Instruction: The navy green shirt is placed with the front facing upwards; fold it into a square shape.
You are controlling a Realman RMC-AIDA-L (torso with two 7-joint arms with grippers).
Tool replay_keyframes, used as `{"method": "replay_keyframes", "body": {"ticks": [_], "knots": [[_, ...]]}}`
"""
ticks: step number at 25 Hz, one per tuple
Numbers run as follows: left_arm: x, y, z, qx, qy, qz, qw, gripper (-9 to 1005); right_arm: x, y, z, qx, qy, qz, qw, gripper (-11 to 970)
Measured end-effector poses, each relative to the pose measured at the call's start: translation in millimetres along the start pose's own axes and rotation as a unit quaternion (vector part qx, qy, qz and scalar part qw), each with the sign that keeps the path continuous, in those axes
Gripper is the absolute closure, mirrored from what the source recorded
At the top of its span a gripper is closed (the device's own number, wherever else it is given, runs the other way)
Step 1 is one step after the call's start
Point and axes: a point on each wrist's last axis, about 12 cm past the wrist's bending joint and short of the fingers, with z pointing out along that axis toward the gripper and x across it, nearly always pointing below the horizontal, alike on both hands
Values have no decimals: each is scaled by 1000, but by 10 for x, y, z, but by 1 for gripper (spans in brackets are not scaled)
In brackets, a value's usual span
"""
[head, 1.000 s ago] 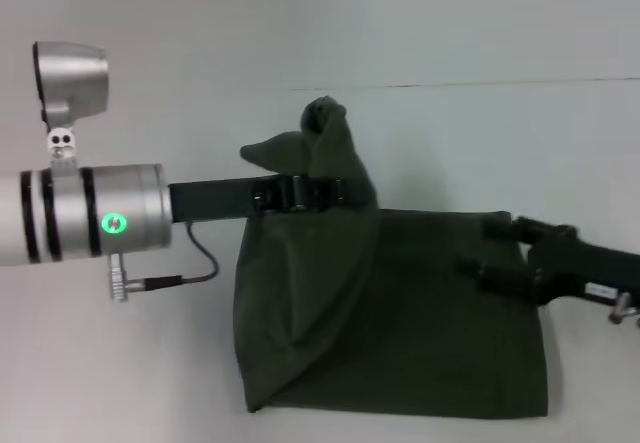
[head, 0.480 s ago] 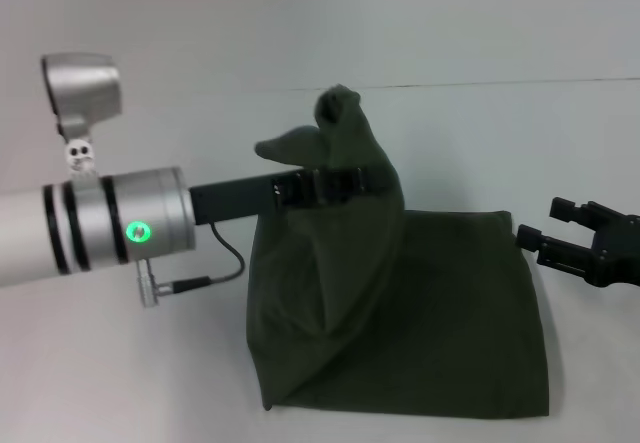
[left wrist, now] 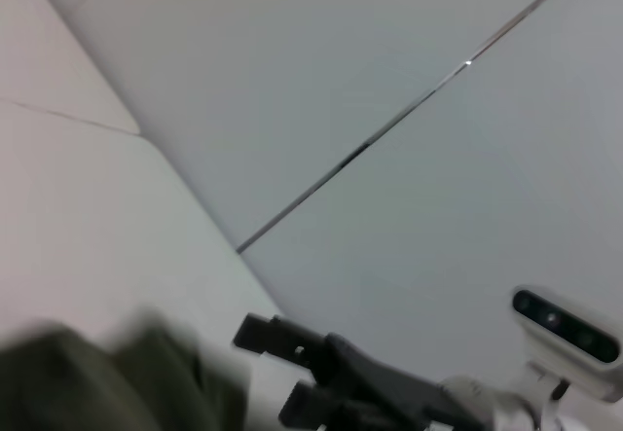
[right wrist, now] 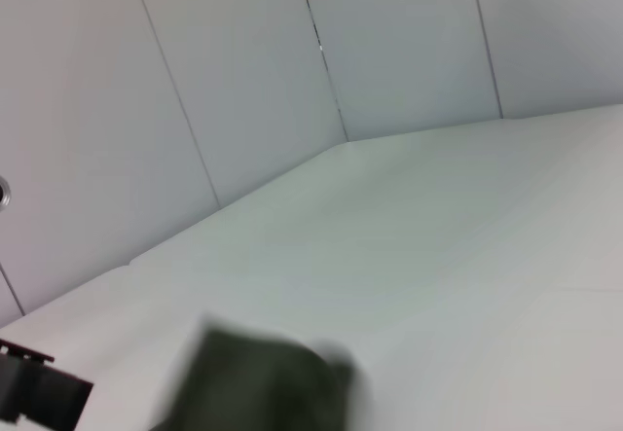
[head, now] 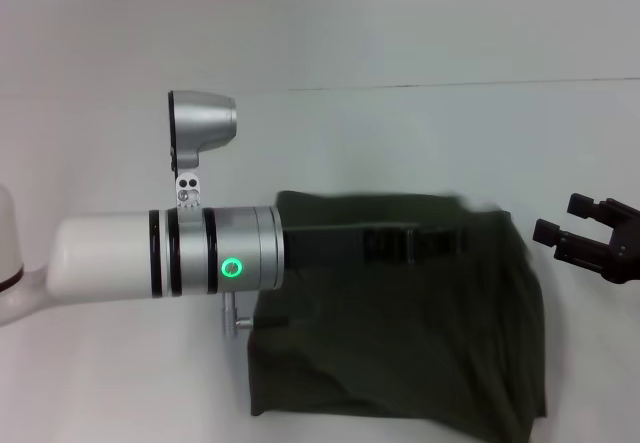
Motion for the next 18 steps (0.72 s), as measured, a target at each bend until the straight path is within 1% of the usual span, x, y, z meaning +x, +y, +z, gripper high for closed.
{"method": "replay_keyframes", "body": {"ticks": [5,7,10,13,17,18], "knots": [[-35,-10,-9,12,-40,-4,999,778,12,-18,-53,5,2,4,1000,104],[-46,-8,-24,12,-45,-3,999,538,13,-39,-94,9,4,11,1000,104],[-77,5,-66,8,-50,1,999,473,-1,-65,-152,11,8,21,1000,104],[-104,21,-135,4,-63,7,998,407,8,-51,-159,4,13,32,999,104],[-126,27,-229,-1,-83,20,996,320,69,-2,-99,2,17,58,998,104],[-126,27,-237,-1,-85,22,996,298,90,8,-67,5,19,71,997,104]]}}
